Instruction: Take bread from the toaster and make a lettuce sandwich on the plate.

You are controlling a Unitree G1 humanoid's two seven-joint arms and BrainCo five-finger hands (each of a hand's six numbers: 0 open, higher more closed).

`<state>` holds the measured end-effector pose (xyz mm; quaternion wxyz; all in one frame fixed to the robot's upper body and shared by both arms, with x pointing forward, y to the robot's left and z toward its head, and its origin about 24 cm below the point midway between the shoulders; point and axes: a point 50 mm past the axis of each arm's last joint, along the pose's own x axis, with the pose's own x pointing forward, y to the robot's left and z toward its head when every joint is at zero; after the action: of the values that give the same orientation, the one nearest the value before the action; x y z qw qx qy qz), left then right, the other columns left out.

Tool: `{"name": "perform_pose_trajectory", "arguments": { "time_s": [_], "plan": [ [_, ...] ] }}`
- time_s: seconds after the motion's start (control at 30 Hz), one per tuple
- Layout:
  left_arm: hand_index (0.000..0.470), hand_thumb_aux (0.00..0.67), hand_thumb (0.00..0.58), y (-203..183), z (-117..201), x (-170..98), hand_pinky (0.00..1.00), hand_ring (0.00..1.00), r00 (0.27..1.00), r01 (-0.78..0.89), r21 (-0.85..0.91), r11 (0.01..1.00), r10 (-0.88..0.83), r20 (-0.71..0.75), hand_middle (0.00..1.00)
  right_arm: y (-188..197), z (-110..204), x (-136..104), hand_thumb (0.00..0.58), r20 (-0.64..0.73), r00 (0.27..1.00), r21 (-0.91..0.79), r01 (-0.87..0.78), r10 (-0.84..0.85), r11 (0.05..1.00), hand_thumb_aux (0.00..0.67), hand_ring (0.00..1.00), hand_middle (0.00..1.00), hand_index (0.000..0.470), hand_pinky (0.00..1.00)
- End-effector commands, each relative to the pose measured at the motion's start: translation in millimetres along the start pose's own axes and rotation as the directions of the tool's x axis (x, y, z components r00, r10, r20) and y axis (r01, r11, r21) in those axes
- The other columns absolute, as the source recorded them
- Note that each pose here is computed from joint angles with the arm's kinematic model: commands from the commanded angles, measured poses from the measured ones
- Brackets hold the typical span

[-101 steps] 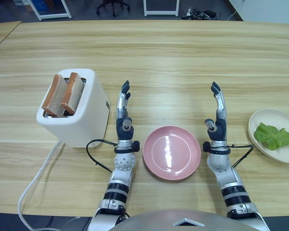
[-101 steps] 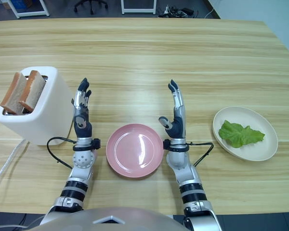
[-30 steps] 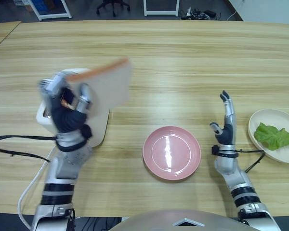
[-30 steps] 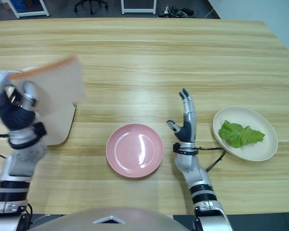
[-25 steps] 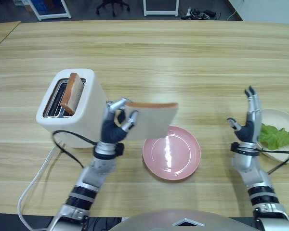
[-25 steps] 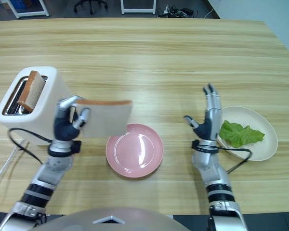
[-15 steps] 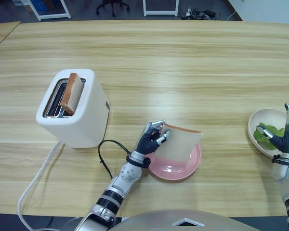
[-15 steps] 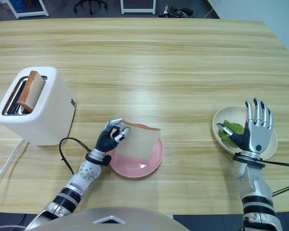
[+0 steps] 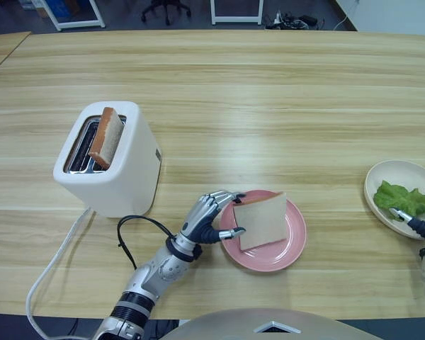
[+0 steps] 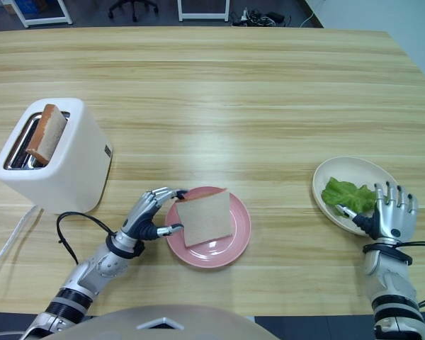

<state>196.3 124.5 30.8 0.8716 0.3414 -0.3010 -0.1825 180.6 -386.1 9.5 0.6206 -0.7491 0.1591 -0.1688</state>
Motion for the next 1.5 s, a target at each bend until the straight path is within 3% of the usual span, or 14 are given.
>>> {"name": "perform_pose_trajectory", "arguments": {
  "time_s": [0.03,0.07,0.1,0.13,0.17,0.2,0.5,0.6,0.73,0.83,0.97,1.17,1.37,1.5],
  "plan": [
    [0.0,0.0,0.0,3.8,-0.1,-1.1,0.0,0.0,1.0,-0.007,0.032,0.999,0.007,-0.001,0.0,4.7,4.5,1.7,0.0,0.027,0.998,0.014,-0.055,0.055,0.998,0.0,0.0,0.0,0.0,0.0],
    [0.0,0.0,0.0,4.7,0.3,-1.1,0.0,0.0,1.0,-0.008,0.036,0.999,0.008,0.004,0.0,5.6,4.1,1.1,0.0,0.027,0.998,0.016,-0.06,0.059,0.998,0.0,0.0,0.0,0.0,0.0],
    [0.0,0.0,0.0,5.7,0.7,-1.1,0.0,0.0,1.0,-0.01,0.038,0.999,0.009,0.008,0.0,6.5,3.1,0.6,0.438,0.026,0.998,0.014,-0.061,0.061,0.998,0.339,0.0,0.0,0.238,0.0],
    [0.0,0.0,0.0,6.9,1.1,-1.1,0.0,0.0,1.0,-0.013,0.041,0.999,0.013,0.011,0.0,6.3,2.7,0.6,0.47,0.028,0.998,0.013,-0.055,0.054,0.998,0.378,0.0,0.0,0.265,0.0],
    [0.0,0.0,0.0,8.6,1.0,-1.1,0.0,0.0,1.0,-0.018,0.045,0.999,0.018,0.013,0.0,5.4,2.6,0.9,0.564,0.033,0.998,0.01,-0.049,0.049,0.999,0.557,0.0,0.0,0.391,0.0],
    [0.0,0.0,0.0,10.1,0.6,-1.1,0.0,0.0,1.0,-0.025,0.049,0.999,0.024,0.011,0.0,4.3,2.9,1.6,0.58,0.039,0.999,0.007,-0.038,0.038,0.999,0.67,0.0,0.0,0.47,0.0],
    [0.0,0.0,0.0,14.7,-3.0,-0.6,0.0,0.0,0.998,-0.069,0.064,0.996,0.069,-0.002,0.0,-17.3,6.9,12.8,0.58,0.06,0.982,-0.022,0.18,-0.178,0.983,0.67,0.0,0.0,0.47,0.0],
    [0.0,0.0,0.0,17.4,-5.0,-1.2,0.0,0.0,0.996,-0.092,0.074,0.993,0.093,-0.008,0.0,-35.8,33.4,13.8,0.58,0.189,0.934,0.043,0.301,-0.303,0.953,0.67,0.0,0.0,0.47,0.0],
    [0.0,0.0,0.0,24.1,-8.0,-1.2,0.0,0.0,0.991,-0.128,0.095,0.987,0.13,-0.013,0.0,-64.6,85.7,0.2,0.58,0.386,0.809,0.268,0.361,-0.443,0.893,0.67,0.0,0.0,0.47,0.0],
    [0.0,0.0,0.0,28.8,-9.4,-1.7,0.0,0.0,0.987,-0.154,0.111,0.982,0.157,-0.016,0.0,-76.6,114.3,-15.8,0.58,0.518,0.703,0.403,0.302,-0.488,0.864,0.67,0.0,0.0,0.47,0.0],
    [0.0,0.0,0.0,40.8,-12.1,0.9,0.0,0.0,0.976,-0.213,0.146,0.966,0.217,-0.009,0.0,-76.7,162.2,-49.0,0.58,0.693,0.507,0.553,0.082,-0.512,0.829,0.67,0.0,0.0,0.47,0.0],
    [0.0,0.0,0.0,51.8,-18.4,6.5,0.0,0.0,0.967,-0.249,0.181,0.951,0.255,-0.006,0.0,-81.9,214.7,-92.8,0.58,0.765,0.266,0.634,-0.155,-0.586,0.757,0.67,0.0,0.0,0.47,0.0],
    [0.0,0.0,0.0,53.3,-21.5,13.6,0.0,0.0,0.964,-0.262,0.185,0.947,0.266,0.001,0.0,-81.0,240.5,-102.0,0.58,0.807,0.134,0.591,-0.215,-0.575,0.778,0.67,0.0,0.0,0.47,0.0],
    [0.0,0.0,0.0,56.5,-21.0,14.4,0.0,0.0,0.959,-0.282,0.191,0.94,0.284,0.014,0.0,-66.7,241.3,-92.9,0.58,0.837,0.163,0.546,-0.194,-0.522,0.815,0.67,0.0,0.0,0.47,0.0]
  ]
}}
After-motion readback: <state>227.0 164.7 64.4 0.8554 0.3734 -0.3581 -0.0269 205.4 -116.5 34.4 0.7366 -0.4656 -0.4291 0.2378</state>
